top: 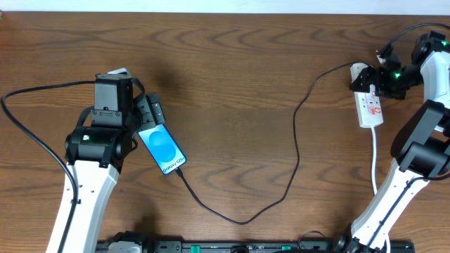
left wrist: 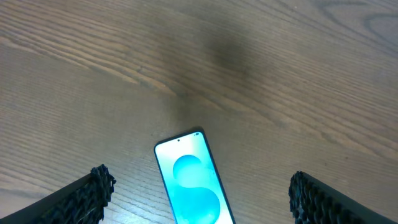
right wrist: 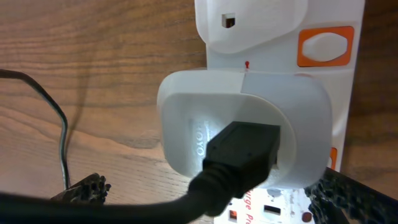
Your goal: Plug charger to phone and switch on socket
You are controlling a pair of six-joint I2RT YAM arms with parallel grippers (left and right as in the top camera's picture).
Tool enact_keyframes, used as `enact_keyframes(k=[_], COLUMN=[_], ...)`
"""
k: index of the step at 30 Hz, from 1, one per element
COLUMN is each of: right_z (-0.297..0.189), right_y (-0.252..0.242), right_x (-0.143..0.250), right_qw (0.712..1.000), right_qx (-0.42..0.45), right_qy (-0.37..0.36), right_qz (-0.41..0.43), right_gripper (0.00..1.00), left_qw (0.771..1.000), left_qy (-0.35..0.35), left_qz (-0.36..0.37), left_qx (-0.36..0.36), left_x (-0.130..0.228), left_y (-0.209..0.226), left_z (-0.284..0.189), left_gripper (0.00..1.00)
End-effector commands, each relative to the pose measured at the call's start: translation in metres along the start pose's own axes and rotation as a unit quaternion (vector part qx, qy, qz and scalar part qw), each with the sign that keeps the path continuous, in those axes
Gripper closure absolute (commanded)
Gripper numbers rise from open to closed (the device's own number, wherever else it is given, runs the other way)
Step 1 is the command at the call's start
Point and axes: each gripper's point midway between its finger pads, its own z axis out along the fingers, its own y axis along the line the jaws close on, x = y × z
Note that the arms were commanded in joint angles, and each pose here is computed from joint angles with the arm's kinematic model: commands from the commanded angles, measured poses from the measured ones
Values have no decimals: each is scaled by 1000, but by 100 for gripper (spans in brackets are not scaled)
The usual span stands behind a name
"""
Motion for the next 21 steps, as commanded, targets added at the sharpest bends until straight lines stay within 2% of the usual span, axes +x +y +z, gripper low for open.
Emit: enact_keyframes(k=[1,21], right_z=[0,0], right_y=[4,9], right_x=[-2,-5], right_qw=[1000,1000], right_qx=[-12,-25], right_qy=[-6,-13], right_qz=[1,8], right_gripper=[1,1], left_qw=[1000,1000], left_qy=[-6,-6], left_qz=[9,9], left_qx=[-6,-6], left_x=[-5,-5], left_y=[0,0], left_z=[-2,-2], left_gripper=[7,7])
